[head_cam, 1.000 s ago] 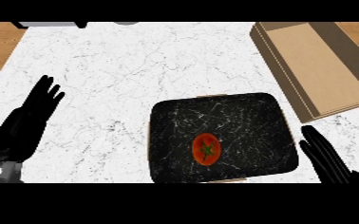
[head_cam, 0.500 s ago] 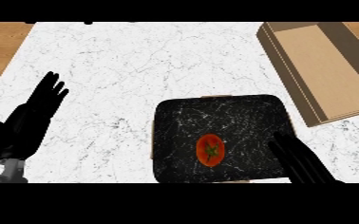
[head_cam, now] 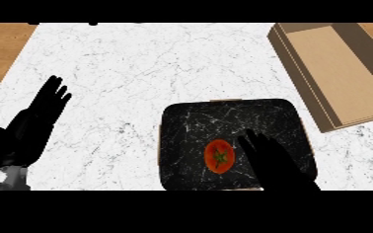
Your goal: Pick the tomato from the tray and place it in the cardboard box
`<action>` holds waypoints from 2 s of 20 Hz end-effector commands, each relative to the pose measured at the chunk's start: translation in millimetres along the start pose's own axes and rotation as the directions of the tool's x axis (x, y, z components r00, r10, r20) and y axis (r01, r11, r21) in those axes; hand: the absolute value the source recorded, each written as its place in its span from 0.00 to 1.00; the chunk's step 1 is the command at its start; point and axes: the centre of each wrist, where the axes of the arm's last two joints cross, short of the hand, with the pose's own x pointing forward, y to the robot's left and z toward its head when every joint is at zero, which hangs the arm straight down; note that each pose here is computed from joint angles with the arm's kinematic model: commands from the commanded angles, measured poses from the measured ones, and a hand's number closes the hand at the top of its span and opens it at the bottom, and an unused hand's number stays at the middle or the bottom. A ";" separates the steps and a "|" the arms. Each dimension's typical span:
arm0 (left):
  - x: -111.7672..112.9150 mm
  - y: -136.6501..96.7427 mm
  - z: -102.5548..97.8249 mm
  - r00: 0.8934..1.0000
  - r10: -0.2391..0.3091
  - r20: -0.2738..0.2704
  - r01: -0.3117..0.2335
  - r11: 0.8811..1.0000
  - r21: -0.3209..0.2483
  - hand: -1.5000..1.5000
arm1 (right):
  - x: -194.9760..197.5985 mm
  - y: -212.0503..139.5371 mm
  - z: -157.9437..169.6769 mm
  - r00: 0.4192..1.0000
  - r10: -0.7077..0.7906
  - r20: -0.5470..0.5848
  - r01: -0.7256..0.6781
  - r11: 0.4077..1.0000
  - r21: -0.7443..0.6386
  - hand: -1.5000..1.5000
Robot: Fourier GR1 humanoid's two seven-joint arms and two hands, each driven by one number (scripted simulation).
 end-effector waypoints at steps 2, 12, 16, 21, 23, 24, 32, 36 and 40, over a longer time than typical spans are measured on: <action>-12.0 -4.0 -0.6 1.000 -0.004 -0.009 0.004 1.000 0.001 0.50 | 22.6 -4.6 1.1 0.998 0.047 -0.033 -0.045 0.998 0.036 0.00; -9.3 7.1 1.2 1.000 0.001 0.003 -0.001 1.000 -0.016 0.50 | 38.9 13.7 -19.0 1.000 0.024 0.016 -0.024 1.000 0.010 0.00; 14.3 -0.2 6.8 1.000 -0.017 0.008 0.017 0.999 0.031 0.50 | 26.9 10.1 -32.4 0.998 0.053 0.030 -0.053 0.999 0.005 0.00; -5.6 6.1 3.4 1.000 0.008 -0.005 -0.008 1.000 0.002 0.50 | 33.5 37.7 -37.7 0.994 0.111 -0.010 -0.111 0.994 0.014 0.00; -0.5 11.3 25.8 1.000 -0.010 -0.005 0.010 1.000 -0.013 0.50 | 36.2 40.8 -50.3 0.996 0.087 -0.014 -0.087 0.996 0.008 0.00; -14.1 13.0 13.3 1.000 0.008 -0.005 -0.008 1.000 -0.014 0.50 | 43.8 41.5 -51.6 0.995 0.100 -0.003 -0.100 0.995 0.032 0.00; 3.6 -21.2 -10.3 1.000 -0.001 -0.010 0.001 1.000 -0.020 0.50 | 58.8 42.1 -68.4 0.991 0.126 -0.053 -0.124 0.991 0.043 0.00; 10.4 6.5 -10.1 1.000 0.013 0.013 -0.013 1.000 0.021 0.50 | 51.4 51.3 -66.4 0.985 0.150 -0.083 -0.146 0.988 0.053 0.00; 2.6 9.2 -0.3 1.000 -0.008 -0.005 0.008 1.000 0.014 0.50 | 31.5 39.8 -77.1 0.984 0.161 -0.081 -0.156 0.986 0.067 0.00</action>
